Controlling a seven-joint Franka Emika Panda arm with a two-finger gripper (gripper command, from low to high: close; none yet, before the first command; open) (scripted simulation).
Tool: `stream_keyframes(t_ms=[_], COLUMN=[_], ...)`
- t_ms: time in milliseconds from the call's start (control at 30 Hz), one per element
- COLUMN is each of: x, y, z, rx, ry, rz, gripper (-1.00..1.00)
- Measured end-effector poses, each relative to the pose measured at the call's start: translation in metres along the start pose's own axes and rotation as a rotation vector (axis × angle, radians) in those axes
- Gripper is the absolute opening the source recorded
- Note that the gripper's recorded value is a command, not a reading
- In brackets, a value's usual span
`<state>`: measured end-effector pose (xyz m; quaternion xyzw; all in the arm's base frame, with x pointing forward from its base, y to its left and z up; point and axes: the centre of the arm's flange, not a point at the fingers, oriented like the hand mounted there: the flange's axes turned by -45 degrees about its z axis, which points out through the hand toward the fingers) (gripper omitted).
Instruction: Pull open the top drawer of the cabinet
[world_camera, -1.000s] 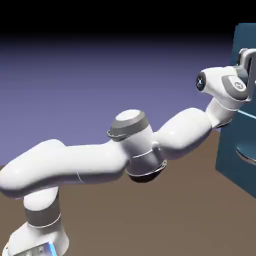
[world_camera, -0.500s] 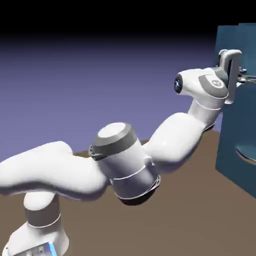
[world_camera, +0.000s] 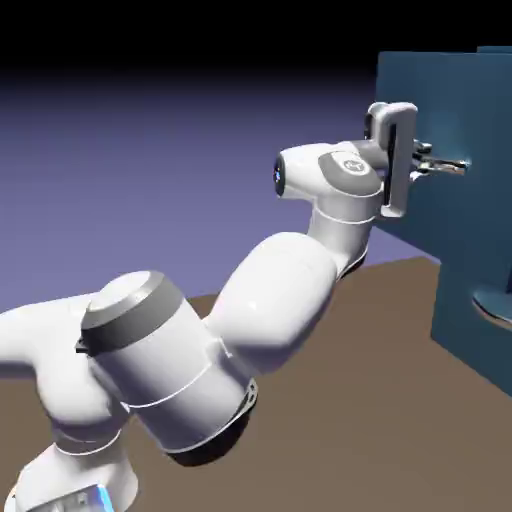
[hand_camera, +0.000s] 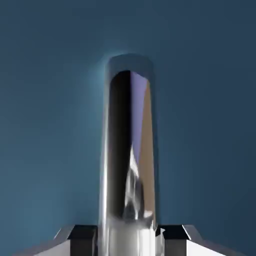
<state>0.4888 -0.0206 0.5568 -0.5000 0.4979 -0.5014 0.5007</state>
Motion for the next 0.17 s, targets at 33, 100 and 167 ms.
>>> stream_keyframes(t_ms=[33,100,167], x=[0.0,0.0,0.001], y=[0.0,0.0,0.0], z=[-0.012,-0.032,-0.032], rx=[0.0,0.0,-0.004], ry=[0.0,0.0,0.001], rz=[0.0,0.0,0.003], gripper=[-1.0,1.0,1.0])
